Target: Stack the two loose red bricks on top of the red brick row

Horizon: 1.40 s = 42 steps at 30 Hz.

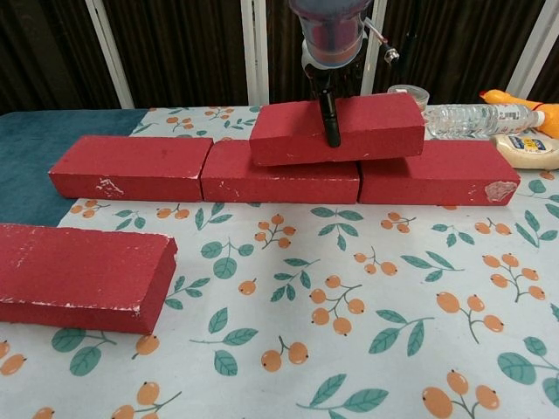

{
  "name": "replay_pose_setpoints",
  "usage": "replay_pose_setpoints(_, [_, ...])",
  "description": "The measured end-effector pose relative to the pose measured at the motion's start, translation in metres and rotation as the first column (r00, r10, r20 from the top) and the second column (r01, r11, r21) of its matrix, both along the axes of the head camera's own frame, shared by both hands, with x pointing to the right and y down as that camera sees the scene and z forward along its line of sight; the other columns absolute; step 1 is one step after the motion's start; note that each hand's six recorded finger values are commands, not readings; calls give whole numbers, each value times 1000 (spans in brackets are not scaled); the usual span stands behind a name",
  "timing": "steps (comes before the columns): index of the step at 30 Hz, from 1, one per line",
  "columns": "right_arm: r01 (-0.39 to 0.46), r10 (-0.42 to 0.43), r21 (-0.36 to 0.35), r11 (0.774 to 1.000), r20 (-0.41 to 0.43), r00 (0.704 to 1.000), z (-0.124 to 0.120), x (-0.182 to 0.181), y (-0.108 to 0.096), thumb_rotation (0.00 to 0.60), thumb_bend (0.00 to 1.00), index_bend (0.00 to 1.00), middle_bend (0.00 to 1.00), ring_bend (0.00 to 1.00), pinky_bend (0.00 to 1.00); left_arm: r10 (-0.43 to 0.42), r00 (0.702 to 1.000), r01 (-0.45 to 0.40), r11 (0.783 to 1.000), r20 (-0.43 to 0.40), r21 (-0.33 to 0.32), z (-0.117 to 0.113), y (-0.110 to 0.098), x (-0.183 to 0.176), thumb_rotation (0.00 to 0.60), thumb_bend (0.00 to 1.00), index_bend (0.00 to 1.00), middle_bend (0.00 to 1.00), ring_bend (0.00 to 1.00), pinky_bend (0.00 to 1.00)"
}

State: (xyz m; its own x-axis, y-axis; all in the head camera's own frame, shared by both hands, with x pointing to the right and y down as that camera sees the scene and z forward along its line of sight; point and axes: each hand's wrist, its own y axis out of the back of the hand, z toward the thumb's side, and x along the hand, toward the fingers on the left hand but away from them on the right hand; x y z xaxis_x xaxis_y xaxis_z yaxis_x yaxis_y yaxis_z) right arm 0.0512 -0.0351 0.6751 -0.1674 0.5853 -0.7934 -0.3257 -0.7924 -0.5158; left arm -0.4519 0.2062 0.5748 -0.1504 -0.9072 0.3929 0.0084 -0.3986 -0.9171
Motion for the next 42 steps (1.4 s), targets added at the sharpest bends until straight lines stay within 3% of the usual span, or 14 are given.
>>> replay_pose_setpoints(42, [-8,10,-38,999,47,999,17,21,2,600,137,311,348,238,0,9,1000,-9,1000,30,1,3,1,5,600,7,0,0,0,108])
